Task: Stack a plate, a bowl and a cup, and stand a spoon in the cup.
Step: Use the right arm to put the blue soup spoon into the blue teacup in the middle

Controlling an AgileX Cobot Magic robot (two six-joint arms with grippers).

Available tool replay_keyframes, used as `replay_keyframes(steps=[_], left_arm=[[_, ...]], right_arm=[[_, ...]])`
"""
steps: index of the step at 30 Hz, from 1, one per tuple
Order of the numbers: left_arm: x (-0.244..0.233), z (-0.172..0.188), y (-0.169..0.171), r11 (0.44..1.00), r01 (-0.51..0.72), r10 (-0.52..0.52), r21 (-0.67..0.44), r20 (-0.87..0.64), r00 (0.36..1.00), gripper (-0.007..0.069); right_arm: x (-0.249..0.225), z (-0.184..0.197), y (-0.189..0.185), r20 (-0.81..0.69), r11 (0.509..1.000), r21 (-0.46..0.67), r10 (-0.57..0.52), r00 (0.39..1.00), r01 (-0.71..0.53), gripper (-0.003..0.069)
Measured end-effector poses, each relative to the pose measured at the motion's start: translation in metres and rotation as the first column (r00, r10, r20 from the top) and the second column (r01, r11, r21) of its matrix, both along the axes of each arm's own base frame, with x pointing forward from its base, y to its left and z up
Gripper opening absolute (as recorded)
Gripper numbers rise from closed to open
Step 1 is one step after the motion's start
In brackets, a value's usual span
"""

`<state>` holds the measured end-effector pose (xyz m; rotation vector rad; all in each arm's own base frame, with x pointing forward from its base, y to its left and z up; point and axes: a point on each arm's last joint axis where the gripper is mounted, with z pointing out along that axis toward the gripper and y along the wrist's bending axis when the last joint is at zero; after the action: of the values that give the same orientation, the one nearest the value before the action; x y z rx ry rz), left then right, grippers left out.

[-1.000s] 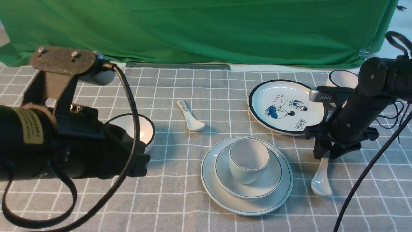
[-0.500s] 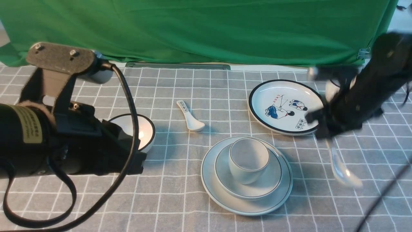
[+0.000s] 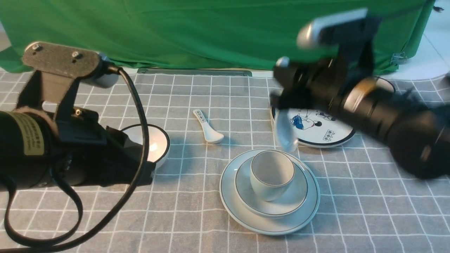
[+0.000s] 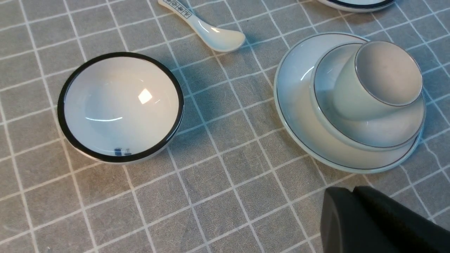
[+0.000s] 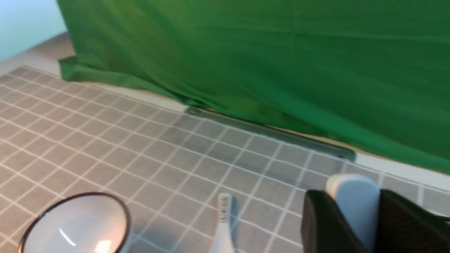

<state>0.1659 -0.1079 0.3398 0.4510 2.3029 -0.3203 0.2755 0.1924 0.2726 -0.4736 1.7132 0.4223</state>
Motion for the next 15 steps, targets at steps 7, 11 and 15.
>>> replay_keyframes(steps=[7, 11, 15], left_arm=[[0.001, 0.0, 0.001, 1.0, -0.015, 0.015, 0.003, 0.01, 1.0, 0.001], [0.001, 0.0, 0.001, 1.0, -0.015, 0.015, 0.004, 0.01, 1.0, 0.001], [0.001, 0.0, 0.001, 1.0, -0.015, 0.015, 0.003, 0.01, 1.0, 0.001]], right_arm=[[-0.013, -0.035, 0.01, 0.063, 1.0, -0.005, 0.03, 0.998, -0.03, 0.0191], [-0.01, -0.046, 0.012, 0.065, 1.0, -0.01, 0.024, 0.998, -0.024, 0.0191], [-0.008, -0.058, 0.016, 0.041, 0.999, -0.029, 0.03, 0.999, -0.028, 0.0191]])
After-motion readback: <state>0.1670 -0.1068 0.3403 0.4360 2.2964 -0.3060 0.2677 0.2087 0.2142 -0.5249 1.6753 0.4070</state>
